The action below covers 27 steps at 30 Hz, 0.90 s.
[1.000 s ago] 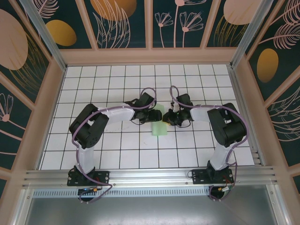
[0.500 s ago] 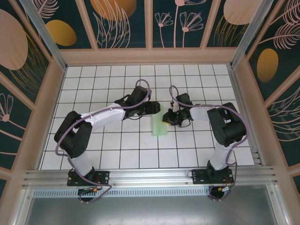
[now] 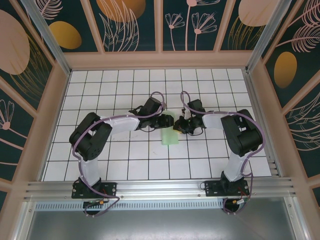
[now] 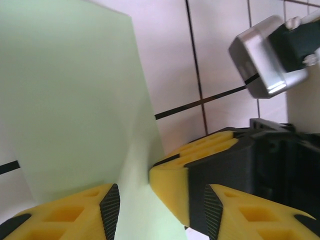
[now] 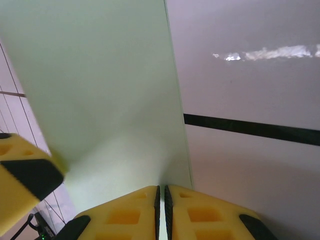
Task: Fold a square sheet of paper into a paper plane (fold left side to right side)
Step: Hold the square sheet of paper at the center of the table.
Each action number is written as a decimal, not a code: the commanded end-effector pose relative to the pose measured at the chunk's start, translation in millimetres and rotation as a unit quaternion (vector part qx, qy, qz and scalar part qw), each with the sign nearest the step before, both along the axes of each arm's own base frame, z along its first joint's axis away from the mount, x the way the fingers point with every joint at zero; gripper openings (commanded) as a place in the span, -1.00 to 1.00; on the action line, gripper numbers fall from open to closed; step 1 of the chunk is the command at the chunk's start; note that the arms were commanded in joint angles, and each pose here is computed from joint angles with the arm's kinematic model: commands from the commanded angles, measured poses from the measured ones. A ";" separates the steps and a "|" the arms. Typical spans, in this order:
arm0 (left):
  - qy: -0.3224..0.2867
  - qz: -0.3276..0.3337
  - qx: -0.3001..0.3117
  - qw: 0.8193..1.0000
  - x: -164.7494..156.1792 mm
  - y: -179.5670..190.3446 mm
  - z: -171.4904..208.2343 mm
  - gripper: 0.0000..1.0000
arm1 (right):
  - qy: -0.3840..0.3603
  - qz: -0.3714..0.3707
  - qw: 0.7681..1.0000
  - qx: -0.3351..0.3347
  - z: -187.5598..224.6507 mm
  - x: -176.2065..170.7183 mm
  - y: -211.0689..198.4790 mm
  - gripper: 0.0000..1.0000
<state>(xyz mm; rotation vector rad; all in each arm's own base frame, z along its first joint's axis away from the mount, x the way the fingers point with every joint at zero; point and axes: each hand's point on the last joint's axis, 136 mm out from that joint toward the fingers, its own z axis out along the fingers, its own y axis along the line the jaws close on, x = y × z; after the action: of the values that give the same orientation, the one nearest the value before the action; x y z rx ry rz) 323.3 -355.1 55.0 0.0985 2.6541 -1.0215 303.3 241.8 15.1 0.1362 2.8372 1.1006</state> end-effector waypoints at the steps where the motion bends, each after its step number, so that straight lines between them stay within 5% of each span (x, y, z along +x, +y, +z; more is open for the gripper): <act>1: 0.007 0.008 0.037 0.999 -1.9 10.4 -22.5 0.01 | 0.029 0.000 0.997 -0.065 -30.8 -13.3 -15.6 -0.65; 17: 0.017 0.006 0.089 0.996 -13.5 31.7 -55.7 0.01 | 0.021 0.007 0.997 -0.067 -26.6 -12.2 -15.4 -0.65; 27: 0.022 -0.007 0.080 0.997 -18.9 28.3 -58.5 0.00 | -0.070 0.011 0.997 0.007 45.3 21.9 4.3 -0.64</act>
<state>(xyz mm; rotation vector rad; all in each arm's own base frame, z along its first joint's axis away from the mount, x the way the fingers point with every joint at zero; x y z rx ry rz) 322.9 -339.4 24.5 0.1120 2.6817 -0.8896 306.4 242.5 24.0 0.0911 2.8187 1.0765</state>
